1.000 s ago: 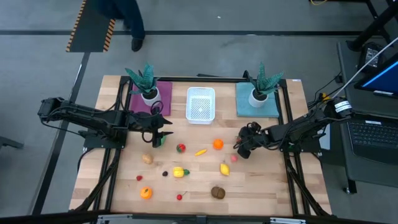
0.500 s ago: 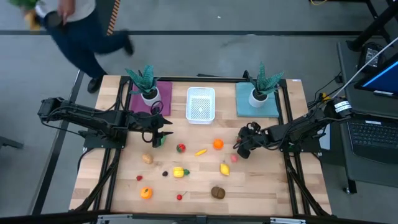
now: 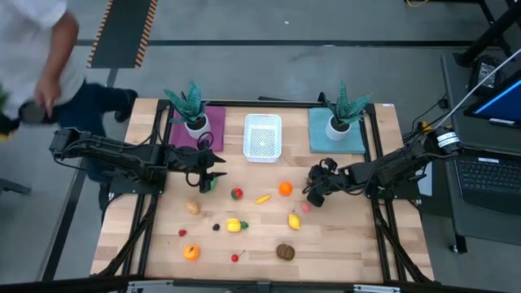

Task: Pick and placing Produce into tupperware
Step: Put the right red strawberry into the white bin

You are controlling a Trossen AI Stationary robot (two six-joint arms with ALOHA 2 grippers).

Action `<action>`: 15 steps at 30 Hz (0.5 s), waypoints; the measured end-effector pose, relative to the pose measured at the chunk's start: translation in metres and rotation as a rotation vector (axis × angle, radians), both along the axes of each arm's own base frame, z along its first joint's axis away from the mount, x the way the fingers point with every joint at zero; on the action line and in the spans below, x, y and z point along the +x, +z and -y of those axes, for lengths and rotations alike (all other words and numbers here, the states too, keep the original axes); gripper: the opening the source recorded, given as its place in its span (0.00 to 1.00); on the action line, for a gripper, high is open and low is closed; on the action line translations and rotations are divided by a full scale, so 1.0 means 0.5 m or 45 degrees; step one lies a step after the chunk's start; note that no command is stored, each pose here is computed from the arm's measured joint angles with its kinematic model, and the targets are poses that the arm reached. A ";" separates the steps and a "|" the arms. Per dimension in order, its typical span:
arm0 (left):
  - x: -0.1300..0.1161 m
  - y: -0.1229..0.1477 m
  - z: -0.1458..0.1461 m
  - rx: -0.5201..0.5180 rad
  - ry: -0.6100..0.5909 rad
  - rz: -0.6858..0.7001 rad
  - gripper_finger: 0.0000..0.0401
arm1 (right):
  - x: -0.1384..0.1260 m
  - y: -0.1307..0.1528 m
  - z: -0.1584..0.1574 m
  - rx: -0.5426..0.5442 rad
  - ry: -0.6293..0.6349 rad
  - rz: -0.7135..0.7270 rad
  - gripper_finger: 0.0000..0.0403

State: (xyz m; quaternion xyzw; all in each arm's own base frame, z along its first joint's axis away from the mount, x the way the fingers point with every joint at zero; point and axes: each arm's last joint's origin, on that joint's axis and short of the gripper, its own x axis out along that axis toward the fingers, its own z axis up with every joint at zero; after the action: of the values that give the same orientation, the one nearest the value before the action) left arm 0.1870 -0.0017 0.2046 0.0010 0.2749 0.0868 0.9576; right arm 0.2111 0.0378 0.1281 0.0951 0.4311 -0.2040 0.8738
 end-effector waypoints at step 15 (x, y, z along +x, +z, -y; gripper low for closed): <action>-0.029 0.052 -0.001 0.034 -0.022 0.228 0.51 | 0.012 0.132 0.031 -0.024 0.166 0.226 0.32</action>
State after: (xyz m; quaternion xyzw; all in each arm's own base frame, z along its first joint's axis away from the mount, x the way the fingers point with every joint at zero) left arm 0.1726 -0.0010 0.2308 0.0083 0.1870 0.0819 0.9789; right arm 0.2173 0.0222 0.1941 0.0762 0.3554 -0.1417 0.9208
